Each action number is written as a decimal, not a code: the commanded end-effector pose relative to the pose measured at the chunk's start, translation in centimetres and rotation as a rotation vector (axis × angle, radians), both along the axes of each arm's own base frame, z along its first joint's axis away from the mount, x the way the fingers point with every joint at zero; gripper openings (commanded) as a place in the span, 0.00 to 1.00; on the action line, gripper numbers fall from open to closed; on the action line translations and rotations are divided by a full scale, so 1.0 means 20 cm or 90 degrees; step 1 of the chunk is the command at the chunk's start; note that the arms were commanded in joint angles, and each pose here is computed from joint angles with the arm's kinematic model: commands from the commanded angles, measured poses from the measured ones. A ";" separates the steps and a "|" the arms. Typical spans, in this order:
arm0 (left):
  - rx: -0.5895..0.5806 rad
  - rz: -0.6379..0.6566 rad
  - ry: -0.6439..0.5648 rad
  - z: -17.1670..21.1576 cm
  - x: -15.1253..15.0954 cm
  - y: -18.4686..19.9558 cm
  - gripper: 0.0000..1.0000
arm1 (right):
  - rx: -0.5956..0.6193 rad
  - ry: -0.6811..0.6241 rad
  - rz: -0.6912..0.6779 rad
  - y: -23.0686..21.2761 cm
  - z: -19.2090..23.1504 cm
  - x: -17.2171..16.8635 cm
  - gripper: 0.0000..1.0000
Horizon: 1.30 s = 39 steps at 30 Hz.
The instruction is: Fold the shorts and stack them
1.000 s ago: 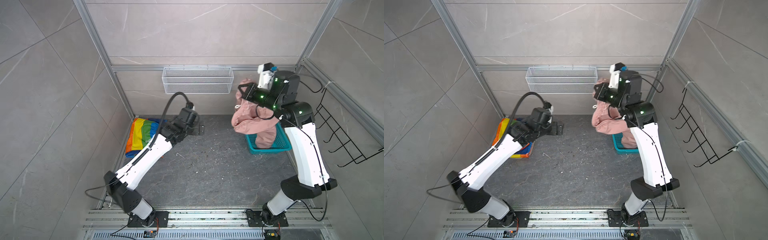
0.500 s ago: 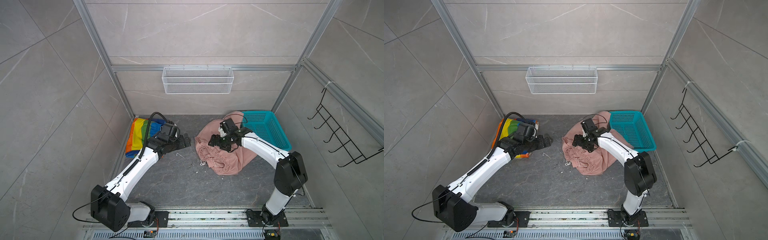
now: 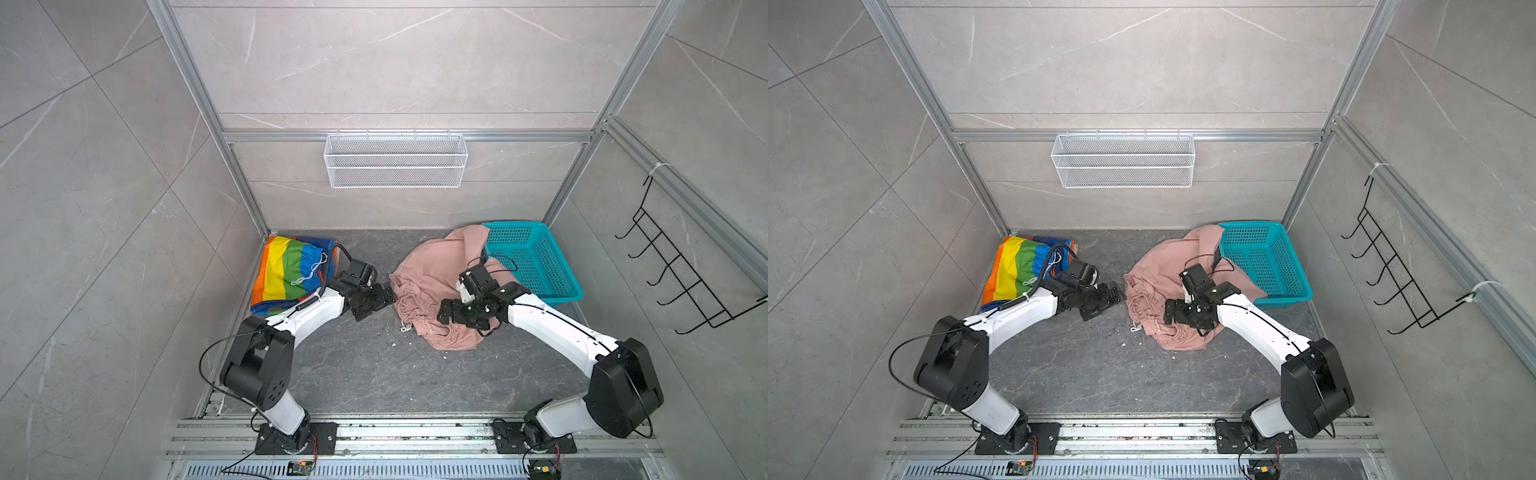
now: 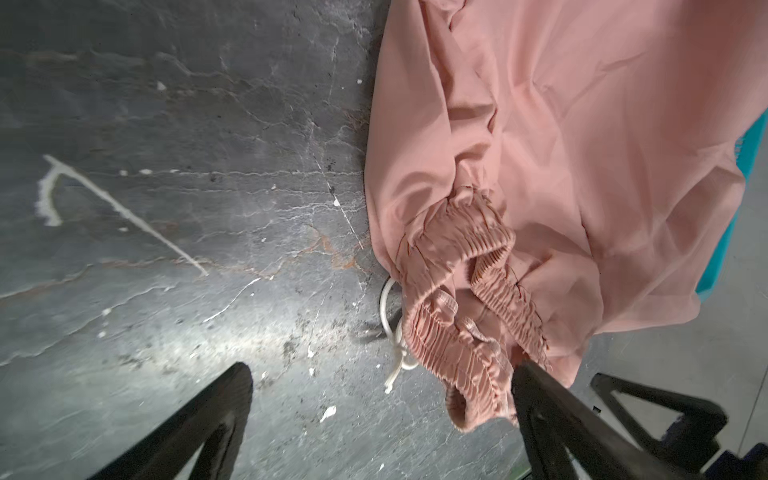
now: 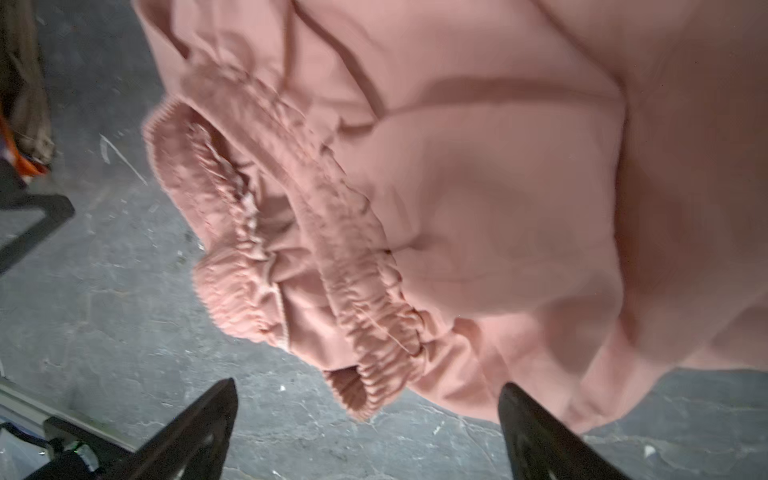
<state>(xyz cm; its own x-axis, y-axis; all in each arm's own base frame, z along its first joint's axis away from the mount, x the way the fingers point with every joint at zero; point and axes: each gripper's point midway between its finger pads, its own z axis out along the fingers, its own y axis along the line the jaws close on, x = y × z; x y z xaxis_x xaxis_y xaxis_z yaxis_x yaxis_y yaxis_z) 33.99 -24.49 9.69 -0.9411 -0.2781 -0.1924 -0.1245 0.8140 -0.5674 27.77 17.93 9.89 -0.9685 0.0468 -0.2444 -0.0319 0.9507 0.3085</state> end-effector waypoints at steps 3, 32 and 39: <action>-0.059 -0.029 -0.037 0.05 0.16 -0.23 1.00 | 0.008 0.029 -0.001 0.02 -0.14 -0.06 0.99; -0.202 0.031 -0.321 1.34 0.00 -0.08 0.00 | 0.174 -0.471 0.099 0.11 1.86 0.21 0.00; -0.257 0.184 -0.215 1.09 -0.08 0.28 0.00 | 0.141 -0.435 0.038 0.18 1.70 0.83 0.00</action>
